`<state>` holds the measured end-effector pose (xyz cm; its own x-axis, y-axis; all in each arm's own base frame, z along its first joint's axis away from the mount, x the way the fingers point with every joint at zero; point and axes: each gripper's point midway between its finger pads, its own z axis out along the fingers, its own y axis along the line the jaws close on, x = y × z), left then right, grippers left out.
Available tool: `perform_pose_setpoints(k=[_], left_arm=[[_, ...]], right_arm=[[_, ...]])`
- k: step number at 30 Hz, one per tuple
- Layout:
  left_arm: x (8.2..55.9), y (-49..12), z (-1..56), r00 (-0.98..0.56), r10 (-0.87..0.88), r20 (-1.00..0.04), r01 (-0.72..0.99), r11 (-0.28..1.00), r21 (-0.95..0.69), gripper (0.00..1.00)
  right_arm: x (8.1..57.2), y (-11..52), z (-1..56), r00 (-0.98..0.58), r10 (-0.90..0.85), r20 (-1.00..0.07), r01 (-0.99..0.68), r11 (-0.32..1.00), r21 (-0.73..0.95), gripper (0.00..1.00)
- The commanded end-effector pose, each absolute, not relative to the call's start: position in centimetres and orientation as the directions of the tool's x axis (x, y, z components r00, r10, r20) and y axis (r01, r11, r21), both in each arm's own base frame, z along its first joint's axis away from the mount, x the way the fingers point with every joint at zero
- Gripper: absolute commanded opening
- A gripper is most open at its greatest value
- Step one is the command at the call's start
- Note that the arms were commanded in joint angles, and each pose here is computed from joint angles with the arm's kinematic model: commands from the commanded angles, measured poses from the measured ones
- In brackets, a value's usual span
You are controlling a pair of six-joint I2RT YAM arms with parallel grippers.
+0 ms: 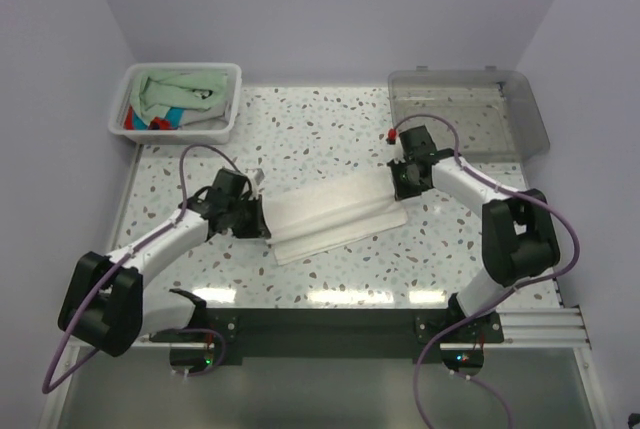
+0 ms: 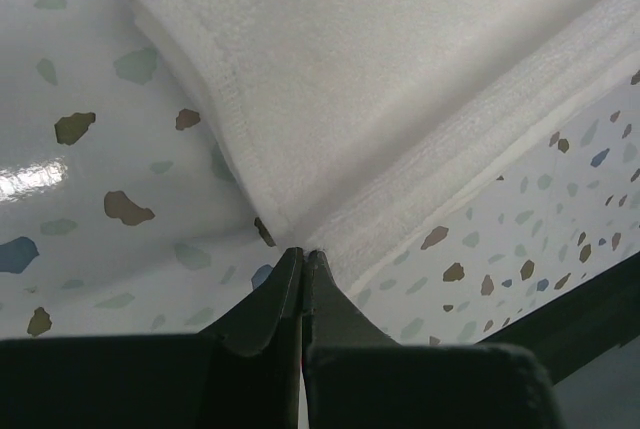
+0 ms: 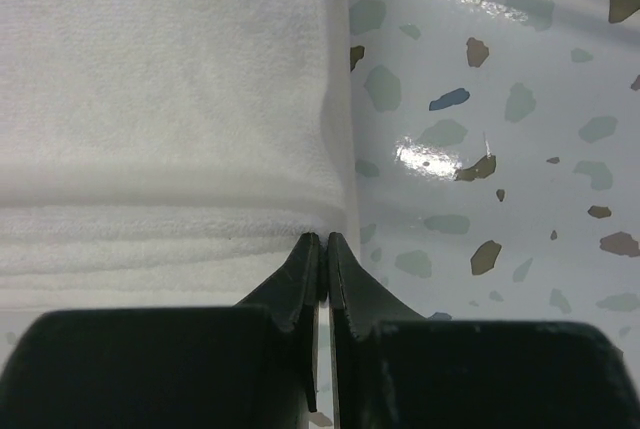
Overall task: Fold and stack the towels
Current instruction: Fold the towel
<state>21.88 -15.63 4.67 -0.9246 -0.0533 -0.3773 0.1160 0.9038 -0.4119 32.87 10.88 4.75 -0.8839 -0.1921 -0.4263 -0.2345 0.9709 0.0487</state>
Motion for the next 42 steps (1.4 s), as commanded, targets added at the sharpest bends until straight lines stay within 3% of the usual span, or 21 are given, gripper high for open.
perform_pose_setpoints(k=[1,9,24,27,31,34,35,37,40,42], left_arm=[[22.6,-14.6,6.8,-0.907,-0.059,-0.418,0.105,0.928,-0.359,0.00],[22.6,-15.0,8.1,-0.902,-0.043,-0.430,0.132,0.921,-0.368,0.00],[19.4,-15.9,4.0,-0.940,-0.017,-0.341,0.124,0.914,-0.386,0.01],[19.0,-16.2,3.3,-0.943,-0.014,-0.332,0.125,0.910,-0.396,0.07],[18.8,-17.0,3.1,-0.945,0.000,-0.329,0.145,0.897,-0.417,0.27],[18.9,-17.6,4.2,-0.934,0.011,-0.357,0.169,0.894,-0.415,0.46],[19.0,-17.7,4.9,-0.927,0.009,-0.376,0.177,0.893,-0.414,0.57],[19.4,-17.5,6.3,-0.917,0.001,-0.398,0.175,0.900,-0.400,0.66],[20.4,-17.3,9.2,-0.887,-0.022,-0.461,0.180,0.903,-0.391,0.70],[21.2,-17.3,11.3,-0.863,-0.040,-0.503,0.186,0.902,-0.389,0.71]], right_arm=[[35.0,9.0,8.2,-0.831,-0.149,-0.536,-0.163,0.986,-0.022,0.00],[35.3,8.5,10.7,-0.798,-0.138,-0.587,-0.143,0.989,-0.039,0.00],[33.4,7.6,5.7,-0.861,-0.119,-0.494,-0.101,0.993,-0.063,0.00],[33.3,7.7,5.3,-0.867,-0.119,-0.484,-0.105,0.993,-0.056,0.03],[33.1,7.9,5.2,-0.873,-0.120,-0.473,-0.112,0.993,-0.046,0.16],[32.7,8.2,6.4,-0.866,-0.124,-0.485,-0.128,0.991,-0.026,0.22],[32.6,8.3,6.9,-0.862,-0.125,-0.491,-0.133,0.991,-0.019,0.25],[32.2,8.7,8.7,-0.848,-0.128,-0.515,-0.155,0.988,0.009,0.37],[31.8,9.1,11.1,-0.828,-0.132,-0.545,-0.178,0.983,0.033,0.51],[31.9,9.7,12.4,-0.812,-0.119,-0.571,-0.188,0.980,0.062,0.52]])
